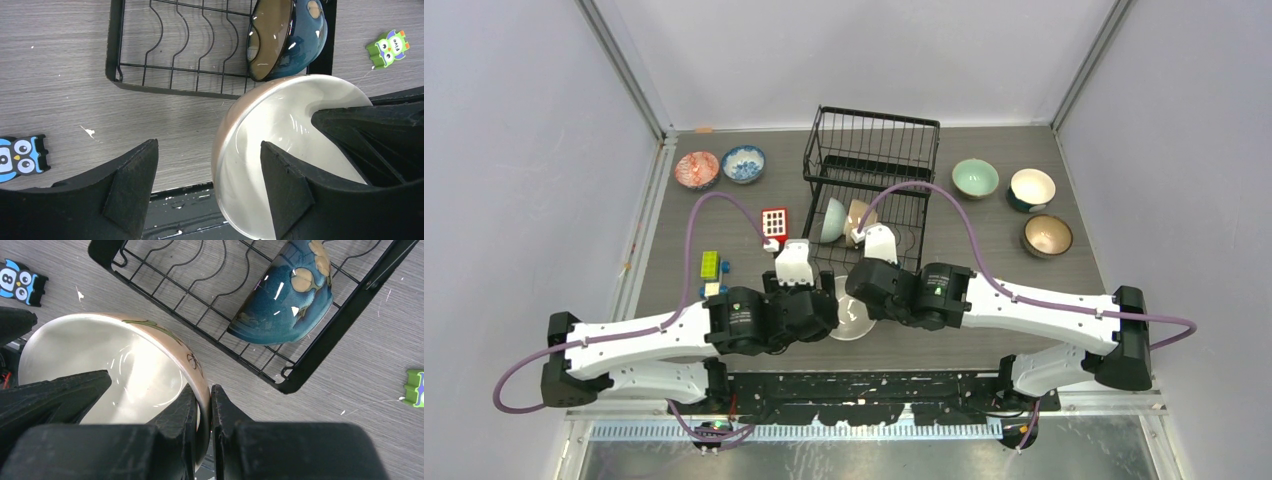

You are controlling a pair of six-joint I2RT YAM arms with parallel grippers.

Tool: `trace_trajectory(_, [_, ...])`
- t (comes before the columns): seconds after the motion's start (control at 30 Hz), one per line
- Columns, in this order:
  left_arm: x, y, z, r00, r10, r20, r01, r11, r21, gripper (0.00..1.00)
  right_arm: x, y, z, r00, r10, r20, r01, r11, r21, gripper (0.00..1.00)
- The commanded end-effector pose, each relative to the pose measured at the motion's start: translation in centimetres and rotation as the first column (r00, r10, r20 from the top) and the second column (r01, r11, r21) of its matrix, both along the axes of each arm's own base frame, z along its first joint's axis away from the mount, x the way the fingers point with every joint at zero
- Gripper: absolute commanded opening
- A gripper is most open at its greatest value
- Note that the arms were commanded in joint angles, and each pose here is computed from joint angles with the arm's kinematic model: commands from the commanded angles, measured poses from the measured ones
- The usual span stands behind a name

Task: Unload the bowls from the dish rack
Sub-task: Place the bowl at the center of the board.

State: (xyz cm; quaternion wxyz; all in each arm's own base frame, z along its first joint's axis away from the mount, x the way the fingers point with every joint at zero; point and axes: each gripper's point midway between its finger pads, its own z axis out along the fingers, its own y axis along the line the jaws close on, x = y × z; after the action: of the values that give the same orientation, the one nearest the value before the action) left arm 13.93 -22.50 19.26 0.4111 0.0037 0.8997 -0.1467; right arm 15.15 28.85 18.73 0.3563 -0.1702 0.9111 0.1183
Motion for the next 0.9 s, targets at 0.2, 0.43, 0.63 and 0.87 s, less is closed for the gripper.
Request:
trace_trajectory(0.2, [0.7, 1.2, 0.5, 0.997, 0.072, 0.035, -0.070, 0.997, -0.042, 0.71, 2.2, 1.8, 3.7, 0.991, -0.131, 0.014, 0.124, 0.964, 0.234, 0.01])
trace_trajectory(0.43, [0.9, 1.0, 0.0, 0.996, 0.079, 0.037, -0.078, 0.996, -0.044, 0.58, 2.3, 2.0, 3.4, 0.990, -0.140, -0.007, 0.137, 0.958, 0.252, 0.01])
trace_trajectory(0.63, [1.4, 0.7, 0.5, 0.994, 0.098, 0.057, -0.094, 0.993, -0.069, 0.57, 2.4, 2.3, 3.1, 0.990, -0.139, -0.014, 0.138, 0.959, 0.246, 0.01])
trace_trajectory(0.87, [2.3, 1.0, 1.0, 0.986, 0.155, 0.068, -0.148, 0.984, -0.103, 0.55, 2.5, 2.2, 3.0, 0.990, -0.143, -0.006, 0.140, 0.963, 0.232, 0.01])
